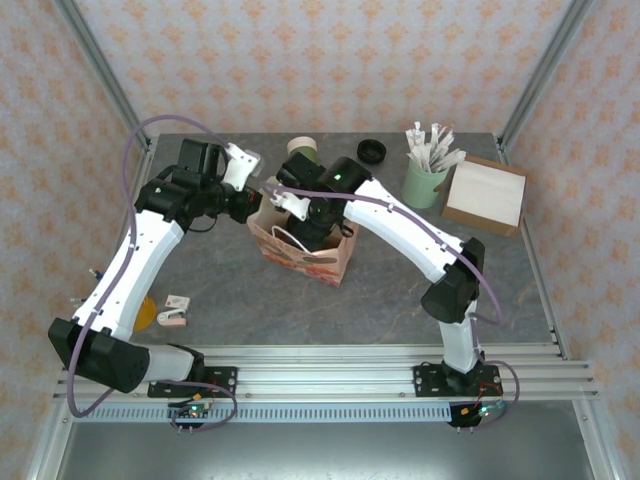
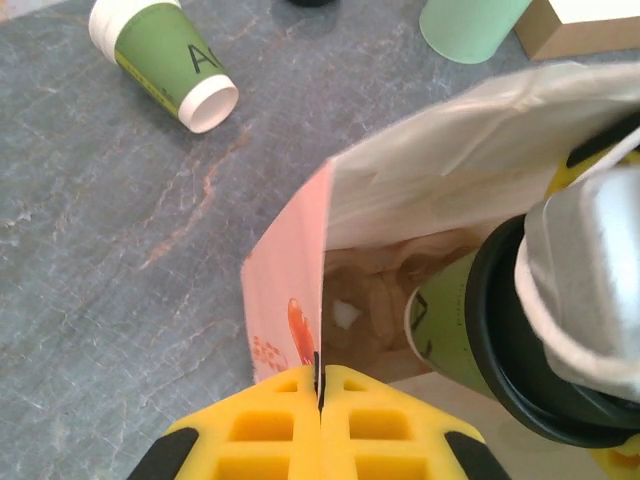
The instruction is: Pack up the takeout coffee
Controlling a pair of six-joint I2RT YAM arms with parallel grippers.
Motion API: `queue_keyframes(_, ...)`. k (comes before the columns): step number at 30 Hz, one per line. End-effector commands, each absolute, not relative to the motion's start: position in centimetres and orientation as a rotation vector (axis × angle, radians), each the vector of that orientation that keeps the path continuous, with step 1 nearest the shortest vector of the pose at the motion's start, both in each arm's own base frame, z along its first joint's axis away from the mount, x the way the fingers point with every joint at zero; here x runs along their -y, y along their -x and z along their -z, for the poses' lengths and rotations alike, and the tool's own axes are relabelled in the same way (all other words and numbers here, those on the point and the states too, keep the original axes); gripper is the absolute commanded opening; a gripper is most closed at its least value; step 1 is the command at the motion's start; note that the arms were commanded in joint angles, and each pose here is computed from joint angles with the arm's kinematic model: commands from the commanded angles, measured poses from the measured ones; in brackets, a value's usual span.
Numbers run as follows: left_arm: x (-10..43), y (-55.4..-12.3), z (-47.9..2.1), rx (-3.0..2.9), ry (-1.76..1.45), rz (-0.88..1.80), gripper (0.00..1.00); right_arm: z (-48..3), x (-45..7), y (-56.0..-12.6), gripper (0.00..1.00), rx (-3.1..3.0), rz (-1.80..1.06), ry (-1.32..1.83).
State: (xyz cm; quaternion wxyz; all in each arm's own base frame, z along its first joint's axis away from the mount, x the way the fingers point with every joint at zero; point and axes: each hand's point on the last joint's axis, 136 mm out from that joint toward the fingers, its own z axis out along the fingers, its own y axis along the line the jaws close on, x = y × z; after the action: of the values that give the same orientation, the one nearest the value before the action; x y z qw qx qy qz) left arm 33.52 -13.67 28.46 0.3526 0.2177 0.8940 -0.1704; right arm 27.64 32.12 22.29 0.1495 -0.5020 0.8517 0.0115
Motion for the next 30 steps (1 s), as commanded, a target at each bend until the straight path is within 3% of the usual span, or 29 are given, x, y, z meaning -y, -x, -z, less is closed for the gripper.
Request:
queue_keyframes(1, 13.5, -34.4, -29.7, -2.305, -0.513, 0.439, 0.00, -21.4, -29.4, -27.0, 0.37, -2.503, 0.142, 1.519)
queue_keyframes(9, 13.3, -34.9, -28.1, -2.384, -0.480, 0.468, 0.00, -20.1, -28.8, -28.2, 0.37, -2.493, 0.192, 1.479)
queue_keyframes(22, 12.9, -35.6, -27.2, -2.422, -0.408, 0.517, 0.00, -14.4, -30.2, -29.0, 0.37, -2.590, -0.001, 1.388)
queue_keyframes(30, 12.5, -37.4, -28.8, -2.377, -0.269, 0.511, 0.00, -17.2, -30.5, -27.8, 0.37, -2.640, -0.088, 1.381)
